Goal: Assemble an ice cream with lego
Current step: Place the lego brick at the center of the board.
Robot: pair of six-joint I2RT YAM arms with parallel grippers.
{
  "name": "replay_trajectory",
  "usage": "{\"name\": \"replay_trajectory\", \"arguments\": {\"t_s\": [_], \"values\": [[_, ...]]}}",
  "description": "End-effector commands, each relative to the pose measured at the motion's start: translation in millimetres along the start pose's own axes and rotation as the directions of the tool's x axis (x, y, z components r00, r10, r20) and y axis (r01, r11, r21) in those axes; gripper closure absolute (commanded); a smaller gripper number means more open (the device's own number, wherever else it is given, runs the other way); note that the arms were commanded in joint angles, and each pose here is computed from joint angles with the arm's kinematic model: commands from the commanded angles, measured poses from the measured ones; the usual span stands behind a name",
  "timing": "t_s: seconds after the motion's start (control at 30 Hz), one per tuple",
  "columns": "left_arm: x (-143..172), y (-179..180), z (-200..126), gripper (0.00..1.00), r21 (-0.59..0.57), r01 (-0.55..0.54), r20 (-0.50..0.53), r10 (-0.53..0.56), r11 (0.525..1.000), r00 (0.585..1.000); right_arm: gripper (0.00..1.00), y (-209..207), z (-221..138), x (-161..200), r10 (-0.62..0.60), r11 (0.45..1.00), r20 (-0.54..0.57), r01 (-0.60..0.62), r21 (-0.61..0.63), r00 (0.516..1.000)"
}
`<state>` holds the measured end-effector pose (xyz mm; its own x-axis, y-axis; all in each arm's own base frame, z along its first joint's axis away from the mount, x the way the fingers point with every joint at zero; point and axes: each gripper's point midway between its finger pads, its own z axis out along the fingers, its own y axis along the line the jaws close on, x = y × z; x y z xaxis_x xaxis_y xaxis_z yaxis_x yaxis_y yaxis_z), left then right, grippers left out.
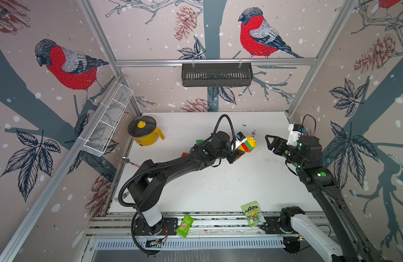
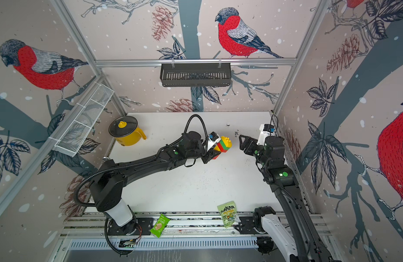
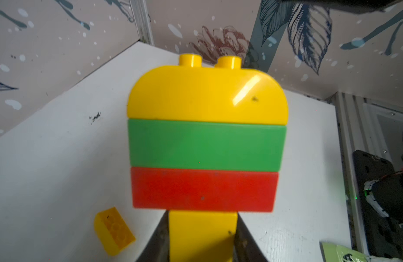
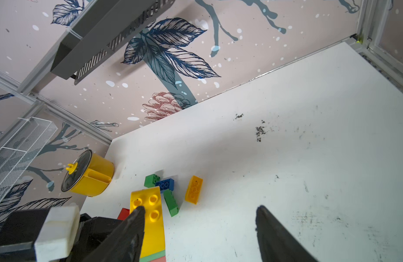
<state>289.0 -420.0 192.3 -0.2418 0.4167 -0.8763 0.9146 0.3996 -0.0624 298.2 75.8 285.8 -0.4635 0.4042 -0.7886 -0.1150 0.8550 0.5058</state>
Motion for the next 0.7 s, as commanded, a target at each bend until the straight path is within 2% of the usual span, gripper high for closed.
{"name": "replay_trajectory", "arguments": {"t_s": [0.0,0.23,0.47,0.67], "values": [[35,0,2,1.0,-0.027,0.043,-0.129,-0.046,0.999,0.991,0.23,-8,3,5,-0.011,1.0,-0.017,0.011,0.005,1.0],[69,-8,16,1.0,-0.032,0.081,-0.275,-0.087,0.996,0.957,0.23,-42,8,18,-0.036,0.989,-0.04,0.042,0.139,0.999],[89,-15,28,1.0,-0.034,0.112,-0.371,-0.117,0.993,0.921,0.23,-57,10,32,-0.041,0.983,-0.052,0.05,0.176,0.998],[115,-16,40,1.0,-0.052,0.122,-0.468,-0.132,0.991,0.874,0.23,-67,12,44,-0.039,0.979,-0.068,0.052,0.199,0.997]]}}
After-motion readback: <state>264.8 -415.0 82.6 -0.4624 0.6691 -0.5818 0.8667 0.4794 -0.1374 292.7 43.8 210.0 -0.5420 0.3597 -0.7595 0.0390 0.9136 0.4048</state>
